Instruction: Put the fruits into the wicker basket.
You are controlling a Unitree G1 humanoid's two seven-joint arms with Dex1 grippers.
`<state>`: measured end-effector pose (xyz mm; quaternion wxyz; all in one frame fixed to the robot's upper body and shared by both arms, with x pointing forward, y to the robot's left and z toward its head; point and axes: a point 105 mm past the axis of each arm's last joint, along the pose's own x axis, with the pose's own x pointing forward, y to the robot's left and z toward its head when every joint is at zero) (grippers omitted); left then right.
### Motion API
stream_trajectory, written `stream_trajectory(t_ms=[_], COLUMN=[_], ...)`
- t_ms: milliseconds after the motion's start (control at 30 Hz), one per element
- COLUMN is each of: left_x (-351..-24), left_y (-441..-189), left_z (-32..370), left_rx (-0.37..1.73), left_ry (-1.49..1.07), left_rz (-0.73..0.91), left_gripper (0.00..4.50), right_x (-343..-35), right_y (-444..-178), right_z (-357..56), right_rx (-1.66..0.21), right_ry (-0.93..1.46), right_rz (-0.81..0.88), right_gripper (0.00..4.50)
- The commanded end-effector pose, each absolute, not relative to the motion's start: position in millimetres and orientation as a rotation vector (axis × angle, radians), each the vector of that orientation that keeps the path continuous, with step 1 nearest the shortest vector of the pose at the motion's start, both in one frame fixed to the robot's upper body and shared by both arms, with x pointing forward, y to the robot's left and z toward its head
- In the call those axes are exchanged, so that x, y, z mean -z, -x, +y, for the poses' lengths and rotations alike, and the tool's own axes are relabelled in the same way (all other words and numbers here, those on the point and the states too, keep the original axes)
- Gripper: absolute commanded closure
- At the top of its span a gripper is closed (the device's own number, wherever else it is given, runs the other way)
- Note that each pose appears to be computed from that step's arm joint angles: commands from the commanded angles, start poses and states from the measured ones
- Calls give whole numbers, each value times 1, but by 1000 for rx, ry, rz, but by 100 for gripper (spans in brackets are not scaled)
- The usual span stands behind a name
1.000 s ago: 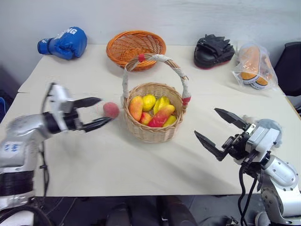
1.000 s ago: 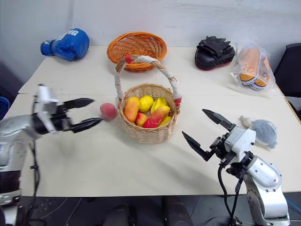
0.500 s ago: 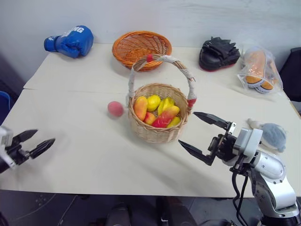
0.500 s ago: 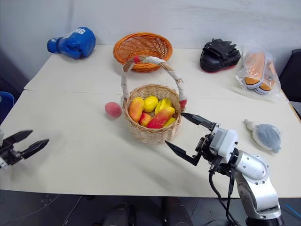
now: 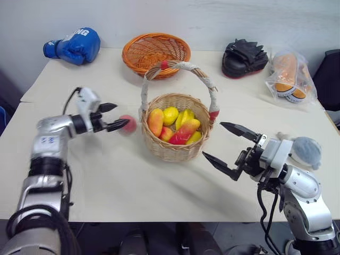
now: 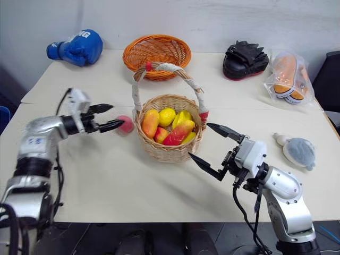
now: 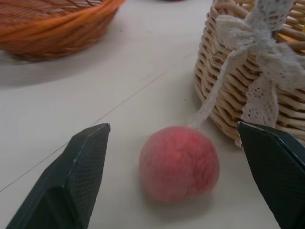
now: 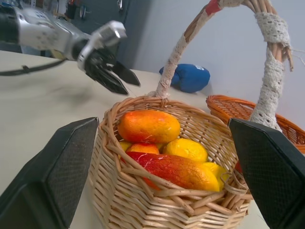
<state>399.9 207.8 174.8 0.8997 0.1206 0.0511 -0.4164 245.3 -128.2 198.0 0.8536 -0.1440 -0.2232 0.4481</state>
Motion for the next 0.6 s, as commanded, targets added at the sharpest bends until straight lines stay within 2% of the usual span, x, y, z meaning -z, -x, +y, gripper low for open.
stream_trajectory(t_ms=[33, 167, 267, 367, 433, 600], left_x=[-163, -155, -156, -158, -168, -216], left_y=[-411, -416, -417, -415, -408, -380], left_z=[201, 197, 200, 211, 221, 243], left_rx=[868, 874, 866, 850, 873, 990], left_ry=[-268, -295, -298, -293, -298, -337], left_rz=[164, 216, 231, 226, 187, 64], left_gripper=[3, 3, 66, 152, 177, 180], right_x=[-203, -202, -201, -200, -200, -198], right_y=[-237, -236, -234, -233, -232, -230], right_z=[-130, -133, -137, -137, -138, -142], right_rx=[-910, -875, -840, -830, -823, -814], right_ry=[315, 321, 327, 329, 331, 339], right_rz=[-506, -507, -506, -507, -509, -503], right_gripper=[0, 0, 0, 0, 0, 0])
